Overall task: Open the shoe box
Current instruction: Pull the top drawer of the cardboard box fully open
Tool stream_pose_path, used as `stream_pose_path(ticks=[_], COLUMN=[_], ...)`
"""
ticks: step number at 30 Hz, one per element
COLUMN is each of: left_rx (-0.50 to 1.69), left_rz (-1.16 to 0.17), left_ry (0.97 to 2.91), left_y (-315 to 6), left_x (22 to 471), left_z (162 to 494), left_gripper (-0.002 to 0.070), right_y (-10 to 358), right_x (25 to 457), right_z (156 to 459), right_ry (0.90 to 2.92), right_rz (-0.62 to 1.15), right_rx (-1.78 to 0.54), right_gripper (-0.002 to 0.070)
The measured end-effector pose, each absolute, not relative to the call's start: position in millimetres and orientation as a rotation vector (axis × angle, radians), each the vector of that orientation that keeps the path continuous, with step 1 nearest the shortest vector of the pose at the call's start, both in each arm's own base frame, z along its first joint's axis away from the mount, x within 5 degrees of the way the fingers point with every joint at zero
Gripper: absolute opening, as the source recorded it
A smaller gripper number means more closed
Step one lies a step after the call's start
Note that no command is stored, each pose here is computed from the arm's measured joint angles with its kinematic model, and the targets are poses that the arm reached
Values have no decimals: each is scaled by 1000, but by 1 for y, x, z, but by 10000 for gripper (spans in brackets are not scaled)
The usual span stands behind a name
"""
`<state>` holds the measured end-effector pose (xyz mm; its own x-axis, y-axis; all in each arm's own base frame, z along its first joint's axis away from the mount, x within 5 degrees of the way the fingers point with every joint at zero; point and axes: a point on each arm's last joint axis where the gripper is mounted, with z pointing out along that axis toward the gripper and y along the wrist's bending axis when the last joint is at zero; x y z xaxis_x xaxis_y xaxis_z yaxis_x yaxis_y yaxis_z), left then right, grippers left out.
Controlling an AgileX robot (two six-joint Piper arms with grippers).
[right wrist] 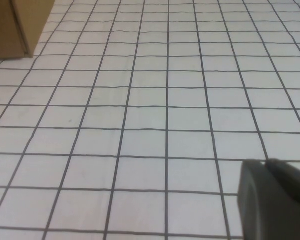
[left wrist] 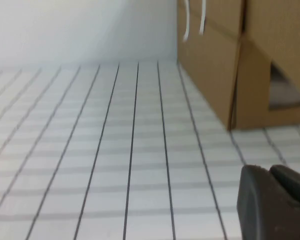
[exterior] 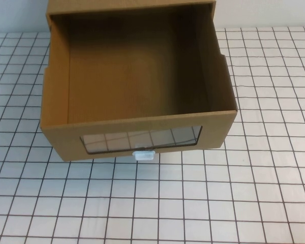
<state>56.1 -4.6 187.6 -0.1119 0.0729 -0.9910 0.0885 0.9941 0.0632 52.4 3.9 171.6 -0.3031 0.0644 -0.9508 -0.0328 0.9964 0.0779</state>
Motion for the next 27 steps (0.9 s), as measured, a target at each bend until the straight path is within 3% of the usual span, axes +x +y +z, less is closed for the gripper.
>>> stream_pose_path(ticks=[6,27], left_rx=[115,113], left_rz=[-13,-11], left_ry=[1845,1850], left_y=[-4,-3], left_x=[53,53], left_z=[173,173], left_gripper=[-2,-2], right_y=[4,4], right_x=[52,52], right_z=[172,172], right_ry=[1874,1872], right_rz=[96,96], right_rx=[23,23], right_gripper=[-13,-13])
